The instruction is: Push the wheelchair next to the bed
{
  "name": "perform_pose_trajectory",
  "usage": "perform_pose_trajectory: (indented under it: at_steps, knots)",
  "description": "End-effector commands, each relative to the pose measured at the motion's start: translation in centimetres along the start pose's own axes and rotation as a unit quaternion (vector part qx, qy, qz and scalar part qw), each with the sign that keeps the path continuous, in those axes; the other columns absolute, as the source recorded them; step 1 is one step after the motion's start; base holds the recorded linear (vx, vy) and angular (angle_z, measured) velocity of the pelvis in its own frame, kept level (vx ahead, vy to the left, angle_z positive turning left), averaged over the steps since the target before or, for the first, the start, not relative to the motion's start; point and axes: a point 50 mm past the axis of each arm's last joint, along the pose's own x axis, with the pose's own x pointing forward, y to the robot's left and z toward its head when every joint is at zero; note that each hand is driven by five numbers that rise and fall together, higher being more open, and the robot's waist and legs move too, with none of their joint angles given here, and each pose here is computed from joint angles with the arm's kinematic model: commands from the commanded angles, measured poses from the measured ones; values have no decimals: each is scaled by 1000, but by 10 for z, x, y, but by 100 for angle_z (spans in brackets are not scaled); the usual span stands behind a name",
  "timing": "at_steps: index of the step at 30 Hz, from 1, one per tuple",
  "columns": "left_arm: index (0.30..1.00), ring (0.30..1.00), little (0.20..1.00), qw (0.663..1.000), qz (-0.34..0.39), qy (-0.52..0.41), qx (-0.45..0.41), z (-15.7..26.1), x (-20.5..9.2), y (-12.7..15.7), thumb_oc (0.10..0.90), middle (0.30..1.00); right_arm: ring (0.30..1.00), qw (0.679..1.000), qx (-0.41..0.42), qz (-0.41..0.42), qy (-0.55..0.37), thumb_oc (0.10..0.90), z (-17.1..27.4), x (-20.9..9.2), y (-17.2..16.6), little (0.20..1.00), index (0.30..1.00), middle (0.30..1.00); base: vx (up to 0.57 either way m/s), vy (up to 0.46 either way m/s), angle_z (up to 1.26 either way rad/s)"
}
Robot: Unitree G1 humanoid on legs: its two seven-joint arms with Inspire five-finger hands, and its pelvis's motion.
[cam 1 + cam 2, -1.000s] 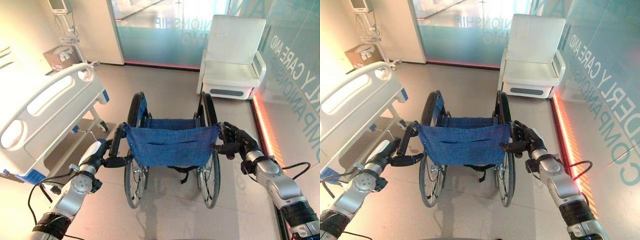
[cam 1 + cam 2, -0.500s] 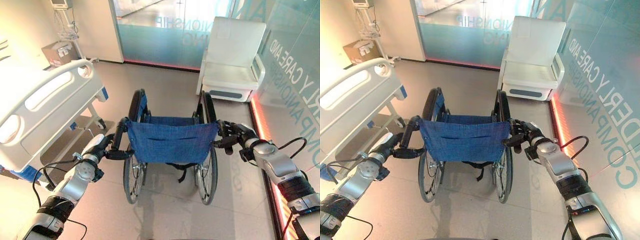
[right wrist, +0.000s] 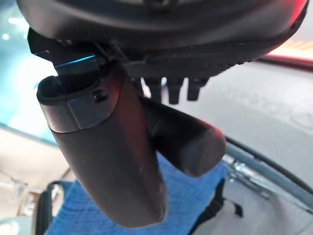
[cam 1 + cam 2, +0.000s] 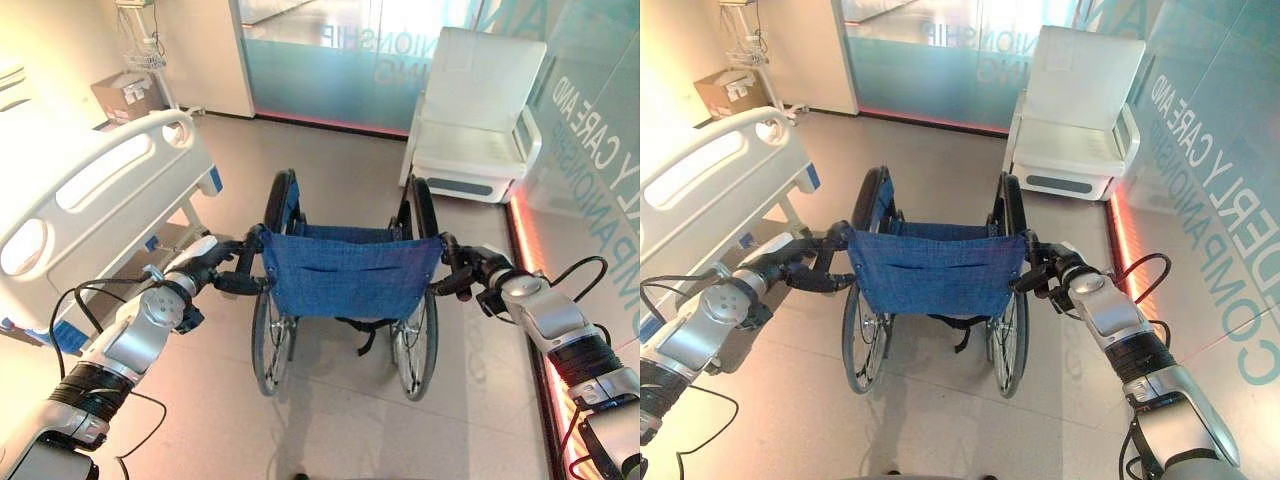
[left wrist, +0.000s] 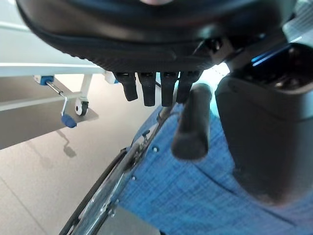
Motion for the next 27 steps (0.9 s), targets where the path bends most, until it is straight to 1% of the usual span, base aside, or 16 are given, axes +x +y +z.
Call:
perform_pose_trajectory:
  at_steps: [1,5,10,12,18,19,23,27]
  knots:
    - [900,900,900,981,157,-94,59,51,-18,88,800,900,900,998,-48,-33,-15,800,17,-2,-21,900,900,900,-5,-7,10]
    - [900,900,900,978,163,-116,59,64,-24,97,800,900,900,998,-46,-36,-12,800,21,2,-16,900,900,900,-2,-2,3]
    - [900,900,900,978,164,-111,63,67,-24,100,800,900,900,998,-42,-42,-17,800,27,5,-12,900,900,900,0,0,0]
    - [900,900,900,980,161,-89,74,64,-23,100,800,900,900,998,-42,-44,-18,800,28,5,-12,900,900,900,0,0,0]
    - [900,900,900,987,124,7,98,46,-9,98,800,900,900,998,-43,-45,-27,800,39,5,-10,900,900,900,0,0,0]
    - [900,900,900,987,124,7,98,46,-9,98,800,900,900,998,-43,-45,-27,800,39,5,-10,900,900,900,0,0,0]
    - [900,900,900,989,105,44,98,35,4,87,800,900,900,998,-45,-41,-32,800,43,7,-6,900,900,900,0,0,0]
    - [900,900,900,990,89,57,95,32,17,73,800,900,900,998,-46,-33,-36,800,46,9,1,900,900,900,0,0,0]
